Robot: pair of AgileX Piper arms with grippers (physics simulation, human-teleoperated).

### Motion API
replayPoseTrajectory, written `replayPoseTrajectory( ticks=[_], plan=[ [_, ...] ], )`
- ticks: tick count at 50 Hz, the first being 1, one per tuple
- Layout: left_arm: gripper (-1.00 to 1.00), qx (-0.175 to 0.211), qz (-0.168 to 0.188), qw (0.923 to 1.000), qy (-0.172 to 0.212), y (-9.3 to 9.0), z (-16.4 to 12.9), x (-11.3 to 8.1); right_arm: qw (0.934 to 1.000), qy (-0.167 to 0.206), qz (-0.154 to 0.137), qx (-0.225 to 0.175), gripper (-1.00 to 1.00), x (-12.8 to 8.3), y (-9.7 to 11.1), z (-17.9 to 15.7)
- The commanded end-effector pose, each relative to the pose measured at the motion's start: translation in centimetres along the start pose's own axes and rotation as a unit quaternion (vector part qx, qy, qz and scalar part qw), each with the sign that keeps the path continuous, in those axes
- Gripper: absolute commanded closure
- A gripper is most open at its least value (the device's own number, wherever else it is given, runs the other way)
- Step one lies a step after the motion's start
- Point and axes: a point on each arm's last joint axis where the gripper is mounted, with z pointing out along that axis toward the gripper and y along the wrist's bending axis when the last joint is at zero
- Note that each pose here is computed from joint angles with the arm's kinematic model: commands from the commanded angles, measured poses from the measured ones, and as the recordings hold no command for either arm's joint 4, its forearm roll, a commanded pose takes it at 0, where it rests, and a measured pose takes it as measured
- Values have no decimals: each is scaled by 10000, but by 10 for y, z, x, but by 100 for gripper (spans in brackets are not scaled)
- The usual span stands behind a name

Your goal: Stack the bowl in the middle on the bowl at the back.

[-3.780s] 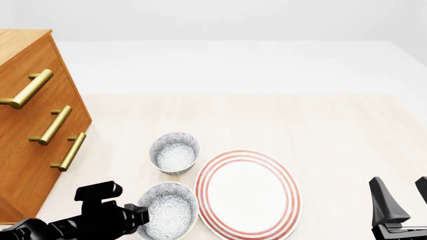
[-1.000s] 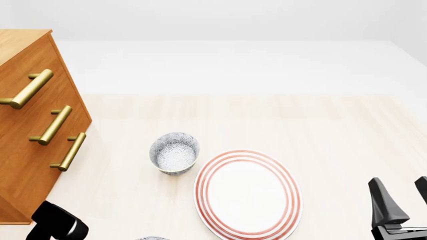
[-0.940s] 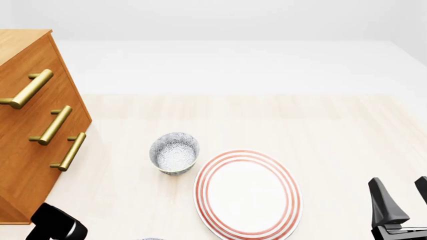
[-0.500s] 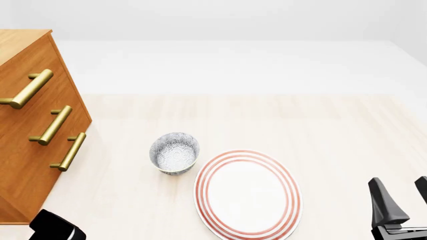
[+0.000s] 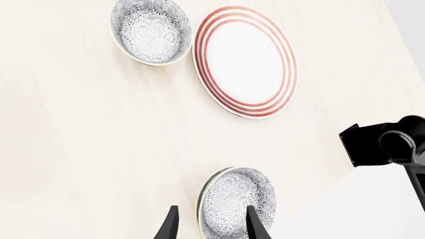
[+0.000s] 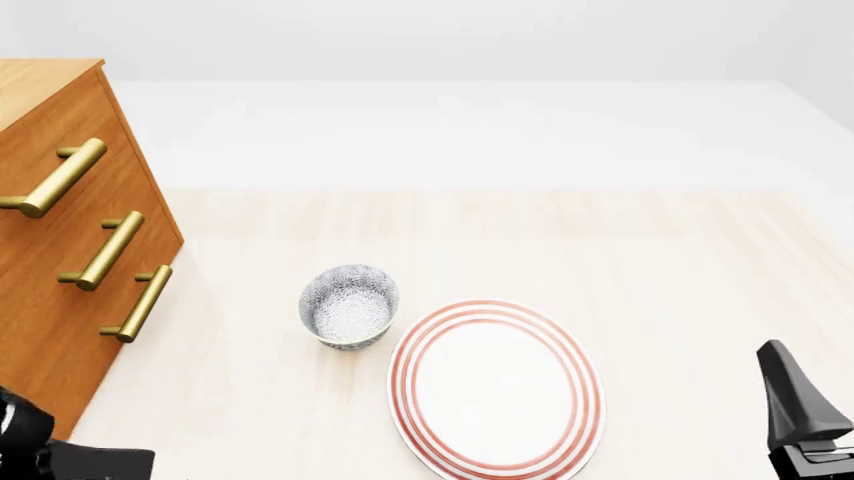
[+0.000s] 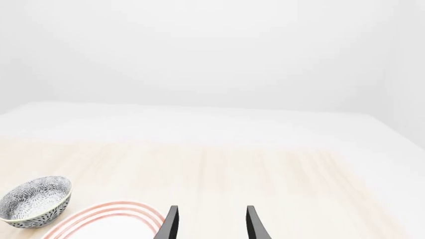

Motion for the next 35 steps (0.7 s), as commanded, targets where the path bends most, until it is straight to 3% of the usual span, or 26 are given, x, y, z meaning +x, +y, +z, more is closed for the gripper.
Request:
replayPoseTrajectory(
  ticks=[1, 17, 27, 35],
  plan=[
    [-100, -85, -147, 9989, -432, 6, -31, 4, 9999, -52, 88, -61, -100, -44, -1, -13],
    [-100, -158, -513, 9933, -1019, 13, -60, 22, 9998, -156, 49, -92, -100, -141, -5, -82],
    [-100, -286, -670, 9880, -1365, 14, -77, 31, 9999, -158, -41, -26, -100, -174, -5, -131],
    [-100, -315, -834, 9837, -1560, 14, -80, 36, 9999, -25, -105, -49, -100, -184, -6, -158]
  ],
)
